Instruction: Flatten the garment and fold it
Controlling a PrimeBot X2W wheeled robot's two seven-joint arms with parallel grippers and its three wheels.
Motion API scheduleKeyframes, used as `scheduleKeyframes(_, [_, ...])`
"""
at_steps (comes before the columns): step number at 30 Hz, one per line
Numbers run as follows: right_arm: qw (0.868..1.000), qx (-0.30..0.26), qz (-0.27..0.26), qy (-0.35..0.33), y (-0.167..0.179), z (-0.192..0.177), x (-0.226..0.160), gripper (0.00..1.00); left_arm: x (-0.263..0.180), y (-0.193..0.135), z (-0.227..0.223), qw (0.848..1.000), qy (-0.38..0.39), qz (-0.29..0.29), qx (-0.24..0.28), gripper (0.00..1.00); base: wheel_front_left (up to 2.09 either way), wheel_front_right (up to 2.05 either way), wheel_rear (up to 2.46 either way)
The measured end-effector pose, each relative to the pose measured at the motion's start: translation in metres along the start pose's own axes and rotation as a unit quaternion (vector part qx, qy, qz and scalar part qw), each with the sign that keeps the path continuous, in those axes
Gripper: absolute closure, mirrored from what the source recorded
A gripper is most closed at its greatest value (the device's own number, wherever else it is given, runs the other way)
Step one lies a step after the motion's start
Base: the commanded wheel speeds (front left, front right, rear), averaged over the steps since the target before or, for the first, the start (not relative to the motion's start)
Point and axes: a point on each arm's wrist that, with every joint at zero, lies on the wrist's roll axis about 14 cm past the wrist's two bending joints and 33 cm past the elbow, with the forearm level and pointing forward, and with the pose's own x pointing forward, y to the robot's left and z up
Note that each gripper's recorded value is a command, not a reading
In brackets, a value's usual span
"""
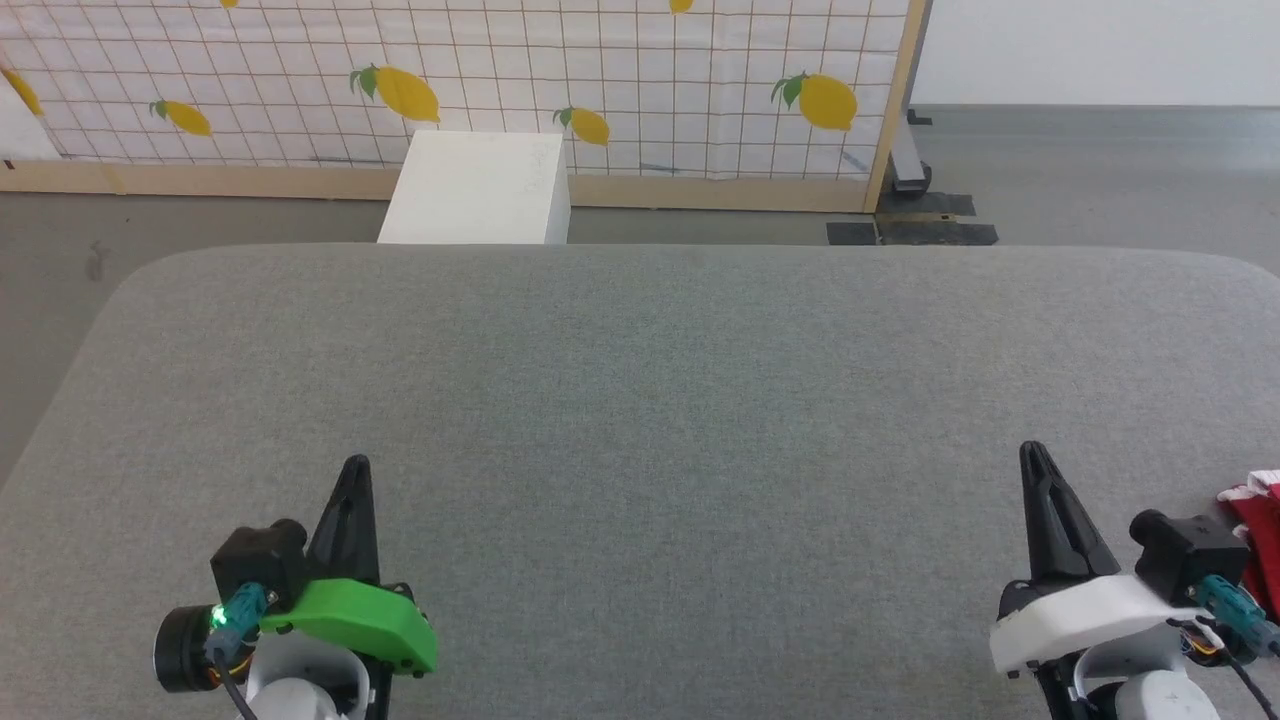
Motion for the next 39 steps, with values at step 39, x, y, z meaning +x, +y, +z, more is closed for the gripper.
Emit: scheduleKeyframes(39, [0.999, -0.035, 0.016, 0.014, 0.008, 0.005, 0.001, 1.0, 0.003, -0.011, 0.005, 1.0, 0.006, -0.012, 0.017, 1.0, 0.0, 0.0, 0.0])
